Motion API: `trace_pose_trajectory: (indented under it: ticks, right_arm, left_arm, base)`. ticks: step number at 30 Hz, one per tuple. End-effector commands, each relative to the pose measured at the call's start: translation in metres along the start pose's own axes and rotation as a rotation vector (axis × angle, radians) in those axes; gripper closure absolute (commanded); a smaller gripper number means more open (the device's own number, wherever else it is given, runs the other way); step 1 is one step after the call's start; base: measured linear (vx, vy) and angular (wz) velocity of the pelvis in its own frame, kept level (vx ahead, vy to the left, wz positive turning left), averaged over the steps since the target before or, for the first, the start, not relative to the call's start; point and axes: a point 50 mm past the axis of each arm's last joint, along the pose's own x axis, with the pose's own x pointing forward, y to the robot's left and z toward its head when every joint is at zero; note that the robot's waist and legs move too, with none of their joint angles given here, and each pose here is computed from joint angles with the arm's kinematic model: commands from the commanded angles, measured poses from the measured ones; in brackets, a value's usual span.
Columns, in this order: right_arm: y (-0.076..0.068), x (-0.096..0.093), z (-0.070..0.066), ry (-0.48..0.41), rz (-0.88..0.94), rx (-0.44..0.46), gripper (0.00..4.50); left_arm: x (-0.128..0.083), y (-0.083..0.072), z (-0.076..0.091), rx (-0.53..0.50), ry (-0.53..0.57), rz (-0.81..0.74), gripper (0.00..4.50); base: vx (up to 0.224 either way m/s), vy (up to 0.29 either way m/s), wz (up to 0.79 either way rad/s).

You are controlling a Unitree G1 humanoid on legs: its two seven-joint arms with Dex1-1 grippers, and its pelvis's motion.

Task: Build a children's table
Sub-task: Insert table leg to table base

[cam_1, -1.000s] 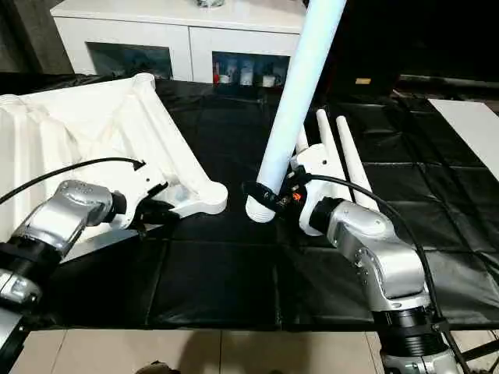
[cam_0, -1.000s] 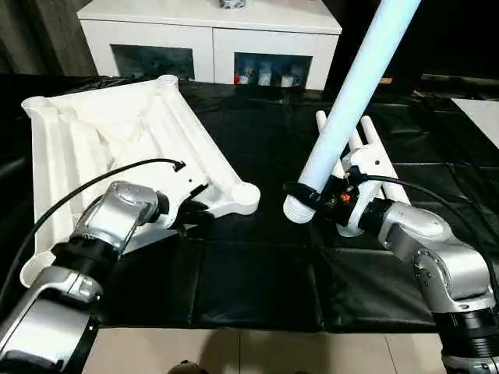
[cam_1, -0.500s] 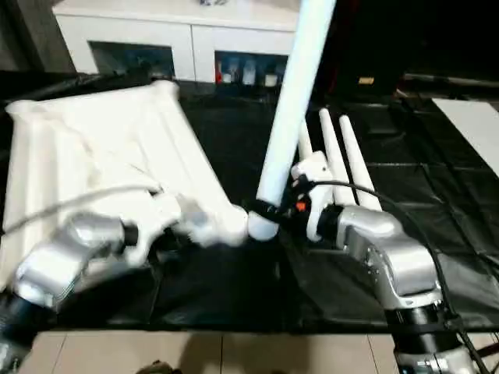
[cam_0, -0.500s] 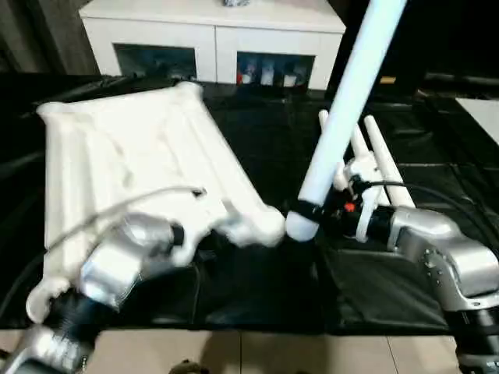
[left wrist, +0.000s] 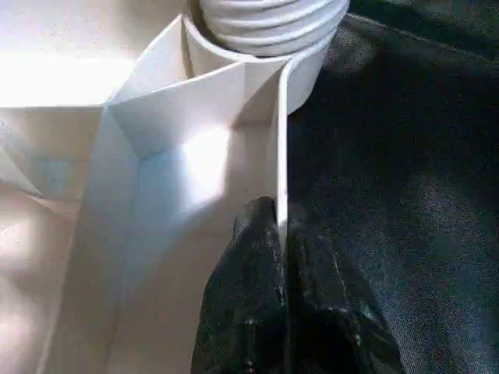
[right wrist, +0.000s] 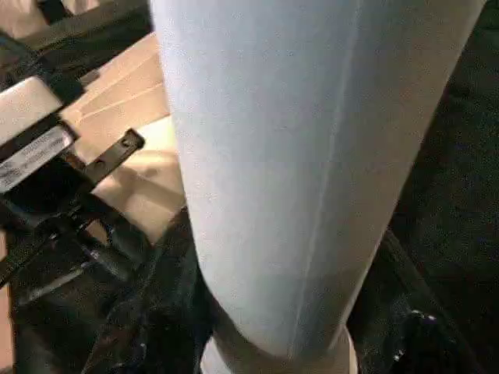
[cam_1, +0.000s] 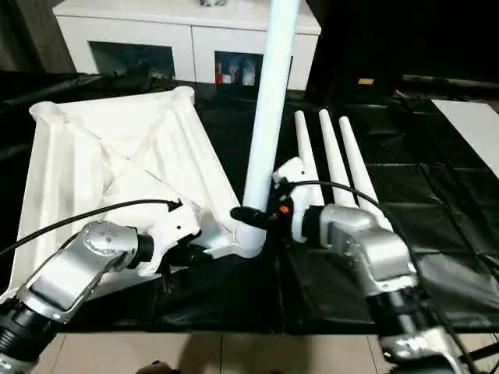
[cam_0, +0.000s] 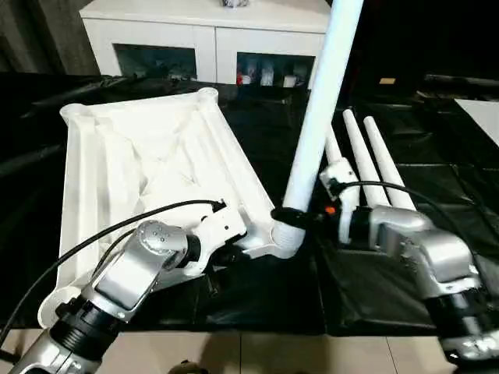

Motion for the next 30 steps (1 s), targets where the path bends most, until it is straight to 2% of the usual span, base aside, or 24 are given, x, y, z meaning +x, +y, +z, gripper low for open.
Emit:
trace_pose_trajectory:
  ticks: [1,5,7,8,9,12,14,17,23,26,28,29,30]
  right_arm:
    - [-0.005,0.0,-0.011,0.049,-0.015,0.023,2.62]
    - [-0.011,0.0,-0.023,0.068,-0.047,0.05,2.62]
    - [-0.014,0.0,-0.025,0.051,-0.073,0.068,2.63]
    - [-0.016,0.0,-0.027,-0.004,-0.081,0.101,2.63]
    - [-0.016,0.0,-0.027,-0.012,-0.082,0.105,2.63]
    - [-0.008,-0.002,-0.043,-0.069,-0.051,0.188,2.63]
    - [-0.006,-0.002,-0.046,-0.069,-0.044,0.191,2.63]
    - [0.004,-0.004,-0.059,-0.108,-0.039,0.215,2.64]
    - [0.015,-0.006,-0.073,-0.137,-0.088,0.165,2.64]
    - [0.023,-0.007,-0.078,-0.082,-0.088,0.055,2.64]
    - [0.023,-0.007,-0.078,-0.064,-0.096,0.031,2.64]
    - [0.022,-0.007,-0.08,-0.012,-0.098,-0.011,2.64]
    - [0.022,-0.007,-0.08,-0.007,-0.098,-0.015,2.64]
  left_arm:
    - [0.0,0.001,0.008,0.03,-0.01,0.001,4.5]
    - [0.0,0.001,0.007,0.023,-0.011,0.005,4.5]
    - [0.0,0.001,0.007,0.02,-0.012,0.004,4.5]
    - [0.0,0.002,0.006,0.015,-0.014,0.015,4.5]
    - [0.0,0.002,0.006,0.015,-0.015,0.017,4.5]
    - [0.0,0.004,0.006,-0.008,-0.036,0.037,4.5]
    - [0.0,0.005,0.006,-0.014,-0.04,0.037,4.5]
    - [-0.001,0.009,0.006,-0.027,-0.052,0.067,4.5]
    - [-0.003,0.011,0.007,-0.031,-0.056,0.08,4.5]
    - [-0.003,0.013,0.006,-0.022,-0.048,0.084,4.5]
    - [-0.003,0.013,0.007,-0.019,-0.049,0.083,4.5]
    - [-0.003,0.014,0.007,-0.015,-0.047,0.081,4.5]
    - [-0.003,0.014,0.007,-0.014,-0.047,0.081,4.5]
  base:
    - [0.0,0.0,0.0]
    - [0.0,0.0,0.0]
    - [0.0,0.0,0.0]
    - [0.0,0.0,0.0]
    - [0.0,0.0,0.0]
    - [0.0,0.0,0.0]
    - [0.0,0.0,0.0]
    - [0.0,0.0,0.0]
    - [0.0,0.0,0.0]
    - [0.0,0.0,0.0]
    - [0.0,0.0,0.0]
    - [0.0,0.0,0.0]
    - [0.0,0.0,0.0]
